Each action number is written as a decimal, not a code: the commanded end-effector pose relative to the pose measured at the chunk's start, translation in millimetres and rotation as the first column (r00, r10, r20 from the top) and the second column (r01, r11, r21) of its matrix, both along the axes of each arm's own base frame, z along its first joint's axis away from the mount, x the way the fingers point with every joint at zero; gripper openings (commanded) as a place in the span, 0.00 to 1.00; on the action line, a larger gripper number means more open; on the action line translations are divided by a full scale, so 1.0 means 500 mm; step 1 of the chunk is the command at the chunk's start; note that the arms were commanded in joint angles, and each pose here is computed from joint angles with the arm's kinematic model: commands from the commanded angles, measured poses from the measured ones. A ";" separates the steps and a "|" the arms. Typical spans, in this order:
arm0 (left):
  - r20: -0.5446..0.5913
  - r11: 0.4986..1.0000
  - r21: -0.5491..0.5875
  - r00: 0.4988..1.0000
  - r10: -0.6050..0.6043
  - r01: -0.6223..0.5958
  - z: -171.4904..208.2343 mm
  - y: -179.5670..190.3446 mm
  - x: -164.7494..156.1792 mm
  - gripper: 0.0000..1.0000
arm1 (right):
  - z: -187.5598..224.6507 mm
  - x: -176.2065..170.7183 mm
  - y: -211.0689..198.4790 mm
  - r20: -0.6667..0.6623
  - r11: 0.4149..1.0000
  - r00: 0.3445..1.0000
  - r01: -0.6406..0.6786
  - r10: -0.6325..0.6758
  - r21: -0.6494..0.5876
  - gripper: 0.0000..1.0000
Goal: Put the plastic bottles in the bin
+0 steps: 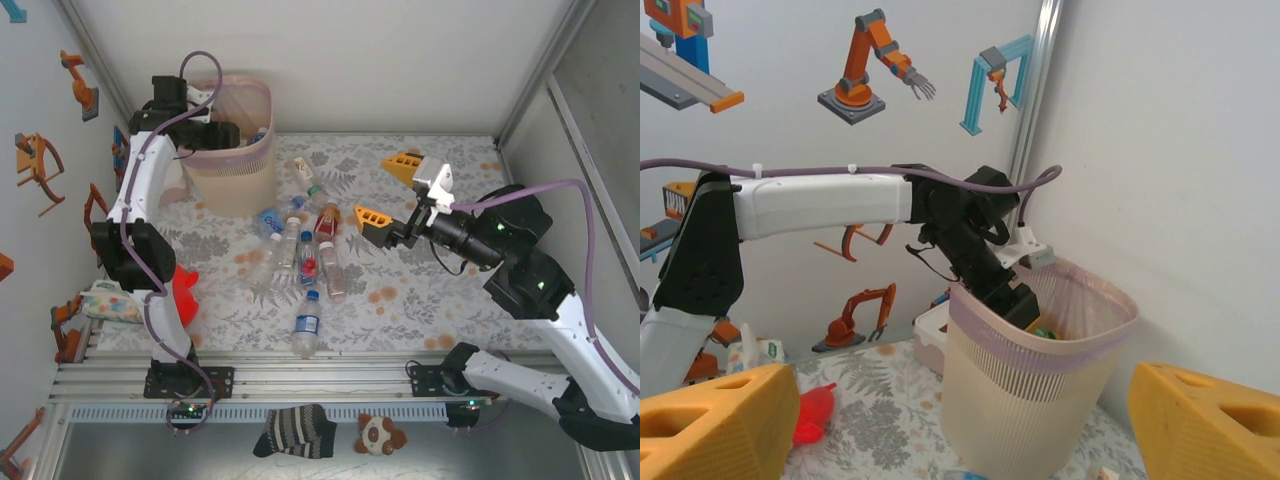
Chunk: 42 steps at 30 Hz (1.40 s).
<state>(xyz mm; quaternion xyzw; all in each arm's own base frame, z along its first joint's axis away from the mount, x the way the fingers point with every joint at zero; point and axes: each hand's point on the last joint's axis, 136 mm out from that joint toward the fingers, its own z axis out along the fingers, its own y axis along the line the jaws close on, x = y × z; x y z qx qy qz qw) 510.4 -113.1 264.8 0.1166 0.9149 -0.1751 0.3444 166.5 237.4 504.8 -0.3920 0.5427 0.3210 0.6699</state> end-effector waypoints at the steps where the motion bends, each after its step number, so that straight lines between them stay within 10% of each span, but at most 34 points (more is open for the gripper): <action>1: 0.123 0.997 -0.051 0.991 -0.044 0.050 0.083 -0.015 -0.011 0.64 | 0.003 -0.005 -0.008 -0.005 1.000 1.000 0.004 -0.004 0.018 0.84; 18: 0.246 0.981 -0.160 0.967 -0.069 0.110 0.141 -0.057 -0.025 0.49 | -0.065 0.082 -0.023 -0.152 0.976 0.964 0.211 -0.218 -0.061 0.82; 27: 0.478 0.967 -0.198 0.877 -0.048 0.161 0.265 -0.055 -0.103 0.50 | -0.170 0.191 -0.023 -0.381 0.894 0.810 0.423 -0.447 -0.149 0.81; 42: 0.538 0.939 -0.239 0.839 -0.086 0.249 0.302 -0.096 -0.241 0.51 | -0.421 0.259 0.037 -0.627 0.820 0.529 0.387 -0.573 -0.422 0.78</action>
